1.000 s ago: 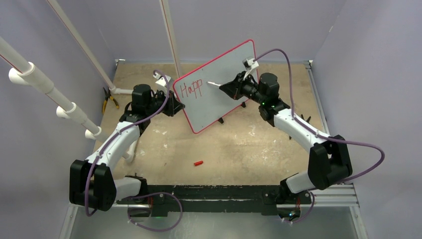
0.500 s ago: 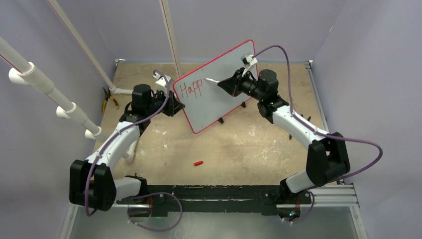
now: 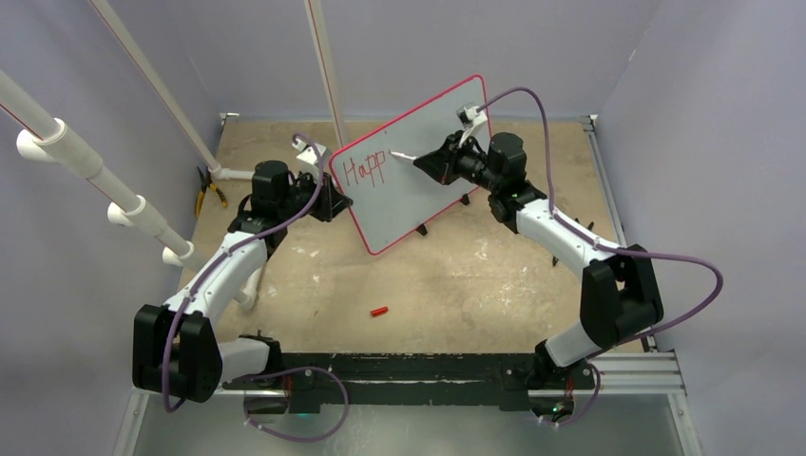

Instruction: Write a sentence on the whiteboard

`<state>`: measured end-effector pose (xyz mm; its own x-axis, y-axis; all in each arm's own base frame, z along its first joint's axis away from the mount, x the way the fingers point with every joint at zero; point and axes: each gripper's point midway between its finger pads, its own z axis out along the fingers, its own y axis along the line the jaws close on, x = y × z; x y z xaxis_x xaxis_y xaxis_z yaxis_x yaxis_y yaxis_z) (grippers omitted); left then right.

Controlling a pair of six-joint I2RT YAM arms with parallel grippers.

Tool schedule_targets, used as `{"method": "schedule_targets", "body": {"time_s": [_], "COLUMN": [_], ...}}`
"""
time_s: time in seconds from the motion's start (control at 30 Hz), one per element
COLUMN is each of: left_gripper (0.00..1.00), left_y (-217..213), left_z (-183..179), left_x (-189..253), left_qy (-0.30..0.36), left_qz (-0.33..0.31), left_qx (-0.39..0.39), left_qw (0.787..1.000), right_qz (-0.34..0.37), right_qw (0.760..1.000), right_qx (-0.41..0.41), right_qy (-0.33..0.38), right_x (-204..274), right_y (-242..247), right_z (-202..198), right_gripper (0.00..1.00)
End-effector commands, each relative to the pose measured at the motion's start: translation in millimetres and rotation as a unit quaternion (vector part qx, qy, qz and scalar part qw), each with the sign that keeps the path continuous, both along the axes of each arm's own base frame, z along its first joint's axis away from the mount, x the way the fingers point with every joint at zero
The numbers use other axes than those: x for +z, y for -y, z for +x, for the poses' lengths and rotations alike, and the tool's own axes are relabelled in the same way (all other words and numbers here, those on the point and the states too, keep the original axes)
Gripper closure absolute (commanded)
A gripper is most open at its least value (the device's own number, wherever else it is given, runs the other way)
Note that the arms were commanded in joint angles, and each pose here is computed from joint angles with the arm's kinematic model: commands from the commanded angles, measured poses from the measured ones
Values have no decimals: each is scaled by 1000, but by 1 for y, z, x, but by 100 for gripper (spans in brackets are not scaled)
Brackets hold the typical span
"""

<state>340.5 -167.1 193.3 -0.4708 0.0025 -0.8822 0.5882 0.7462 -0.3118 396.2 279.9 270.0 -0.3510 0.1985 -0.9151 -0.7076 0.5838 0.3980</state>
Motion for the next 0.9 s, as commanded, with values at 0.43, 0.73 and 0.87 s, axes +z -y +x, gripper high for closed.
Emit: {"method": "schedule_targets", "body": {"time_s": [0.43, 0.73, 0.87], "left_gripper": [100, 100, 100], "left_y": [4, 4, 4], "left_z": [6, 6, 6], "left_x": [11, 12, 12], "left_qy": [30, 32, 31], "left_qz": [7, 7, 7], "left_qx": [-8, -9, -8], "left_qw": [999, 999, 999], "right_qz": [9, 41, 47], "right_qw": [1000, 998, 997], "right_qx": [-4, -1, 3], "right_qy": [18, 55, 60], "right_x": [13, 51, 56], "right_y": [7, 3, 0], "right_z": [-17, -13, -8], "right_gripper": [100, 100, 100]}}
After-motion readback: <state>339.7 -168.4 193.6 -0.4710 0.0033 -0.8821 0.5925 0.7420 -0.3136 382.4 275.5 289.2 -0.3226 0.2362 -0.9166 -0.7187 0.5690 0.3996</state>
